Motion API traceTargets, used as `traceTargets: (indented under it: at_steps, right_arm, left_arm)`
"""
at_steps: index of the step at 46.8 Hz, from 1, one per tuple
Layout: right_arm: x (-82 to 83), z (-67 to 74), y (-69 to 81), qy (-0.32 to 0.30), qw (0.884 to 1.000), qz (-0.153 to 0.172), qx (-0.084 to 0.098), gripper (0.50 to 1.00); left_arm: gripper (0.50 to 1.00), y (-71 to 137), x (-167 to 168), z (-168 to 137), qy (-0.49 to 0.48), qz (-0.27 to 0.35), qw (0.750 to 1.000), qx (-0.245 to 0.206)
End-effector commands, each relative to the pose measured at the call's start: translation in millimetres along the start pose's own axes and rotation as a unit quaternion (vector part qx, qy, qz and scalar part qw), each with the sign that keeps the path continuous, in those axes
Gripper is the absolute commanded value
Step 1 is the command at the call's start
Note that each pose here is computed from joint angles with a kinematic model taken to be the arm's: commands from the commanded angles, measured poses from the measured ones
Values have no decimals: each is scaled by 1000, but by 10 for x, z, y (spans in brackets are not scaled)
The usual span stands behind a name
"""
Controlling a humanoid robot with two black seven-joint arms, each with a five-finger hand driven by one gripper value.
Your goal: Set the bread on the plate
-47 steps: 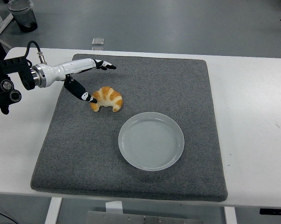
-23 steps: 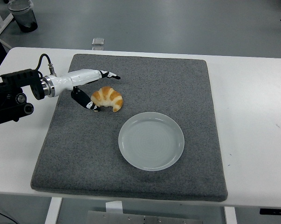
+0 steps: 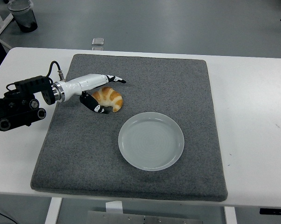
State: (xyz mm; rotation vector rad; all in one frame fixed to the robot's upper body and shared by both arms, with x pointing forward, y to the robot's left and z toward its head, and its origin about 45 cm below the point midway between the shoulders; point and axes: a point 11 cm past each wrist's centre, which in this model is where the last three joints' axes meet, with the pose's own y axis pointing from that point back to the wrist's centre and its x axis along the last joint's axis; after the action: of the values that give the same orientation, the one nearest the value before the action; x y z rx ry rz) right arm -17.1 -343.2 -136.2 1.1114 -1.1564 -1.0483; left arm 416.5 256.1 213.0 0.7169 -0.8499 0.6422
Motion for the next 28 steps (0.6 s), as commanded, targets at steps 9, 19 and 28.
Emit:
traceTargets:
  at_steps: [9, 19, 28]
  right_arm:
    - [2, -2, 0, 0, 1000, 1, 0, 930]
    - [2, -3, 0, -1, 1000, 1, 0, 930]
    - [2, -3, 0, -1, 1000, 1, 0, 930]
  left_arm:
    - [975, -60, -85, -10, 7, -2, 1000, 0]
    - [975, -59, -70, -72, 5, 2, 1000, 9]
    - [945, -122, -108, -54, 7, 2, 1000, 8]
